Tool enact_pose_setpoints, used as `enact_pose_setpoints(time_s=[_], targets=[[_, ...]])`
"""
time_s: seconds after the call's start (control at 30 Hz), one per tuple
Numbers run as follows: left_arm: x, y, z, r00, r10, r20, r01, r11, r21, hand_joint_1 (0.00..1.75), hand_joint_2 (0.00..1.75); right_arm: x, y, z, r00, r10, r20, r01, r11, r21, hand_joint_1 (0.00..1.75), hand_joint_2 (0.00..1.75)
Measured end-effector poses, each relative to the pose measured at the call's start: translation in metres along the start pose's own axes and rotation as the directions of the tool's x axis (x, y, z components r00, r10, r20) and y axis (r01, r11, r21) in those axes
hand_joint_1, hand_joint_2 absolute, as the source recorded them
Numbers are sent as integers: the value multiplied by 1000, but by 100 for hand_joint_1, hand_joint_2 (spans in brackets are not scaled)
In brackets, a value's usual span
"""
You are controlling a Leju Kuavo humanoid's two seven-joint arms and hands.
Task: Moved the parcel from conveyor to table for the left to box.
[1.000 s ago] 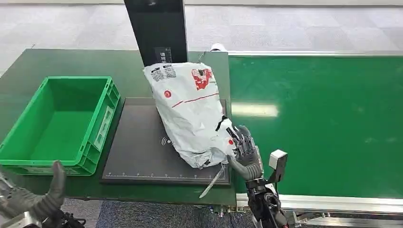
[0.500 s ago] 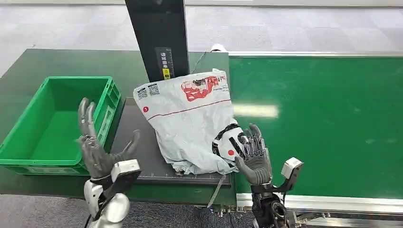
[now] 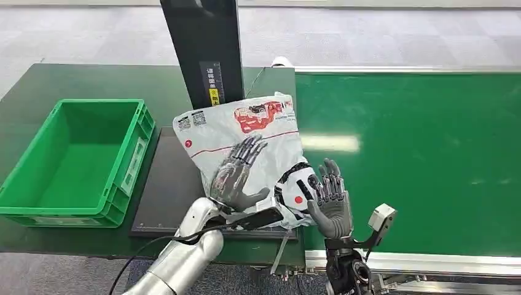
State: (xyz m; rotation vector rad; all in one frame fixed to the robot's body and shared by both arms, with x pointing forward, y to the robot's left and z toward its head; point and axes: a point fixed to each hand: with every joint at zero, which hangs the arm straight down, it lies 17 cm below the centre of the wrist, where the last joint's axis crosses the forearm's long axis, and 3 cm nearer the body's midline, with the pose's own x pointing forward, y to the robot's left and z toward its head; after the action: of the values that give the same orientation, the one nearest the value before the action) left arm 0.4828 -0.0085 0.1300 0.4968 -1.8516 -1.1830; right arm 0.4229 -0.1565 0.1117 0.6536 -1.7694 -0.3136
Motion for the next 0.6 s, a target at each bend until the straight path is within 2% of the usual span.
enact_pose_setpoints(time_s=[0.2, 0.37, 0.4, 0.43, 0.53, 0.6], targets=[[-23, -74, 22, 999, -17, -41, 4, 950, -313, 0, 175, 8, -6, -2, 999, -39, 30, 40, 999, -28, 0, 175], [-30, -94, 31, 998, -47, -37, 27, 906, -422, 0, 175, 14, -14, -2, 995, -86, 58, 89, 994, -63, 0, 175], [-31, -95, 31, 998, -54, -40, 32, 903, -428, 54, 175, 14, -14, -2, 994, -90, 59, 94, 993, -66, 0, 175], [-32, -96, 32, 997, -63, -41, 39, 900, -434, 148, 175, 14, -14, -2, 994, -94, 58, 98, 993, -69, 0, 175], [-35, -101, 37, 995, -84, -45, 56, 893, -446, 173, 175, 13, -14, -4, 994, -98, 54, 102, 992, -75, 0, 175], [-37, -103, 40, 995, -93, -44, 64, 894, -443, 175, 175, 13, -14, -7, 993, -100, 58, 104, 991, -79, 0, 175]])
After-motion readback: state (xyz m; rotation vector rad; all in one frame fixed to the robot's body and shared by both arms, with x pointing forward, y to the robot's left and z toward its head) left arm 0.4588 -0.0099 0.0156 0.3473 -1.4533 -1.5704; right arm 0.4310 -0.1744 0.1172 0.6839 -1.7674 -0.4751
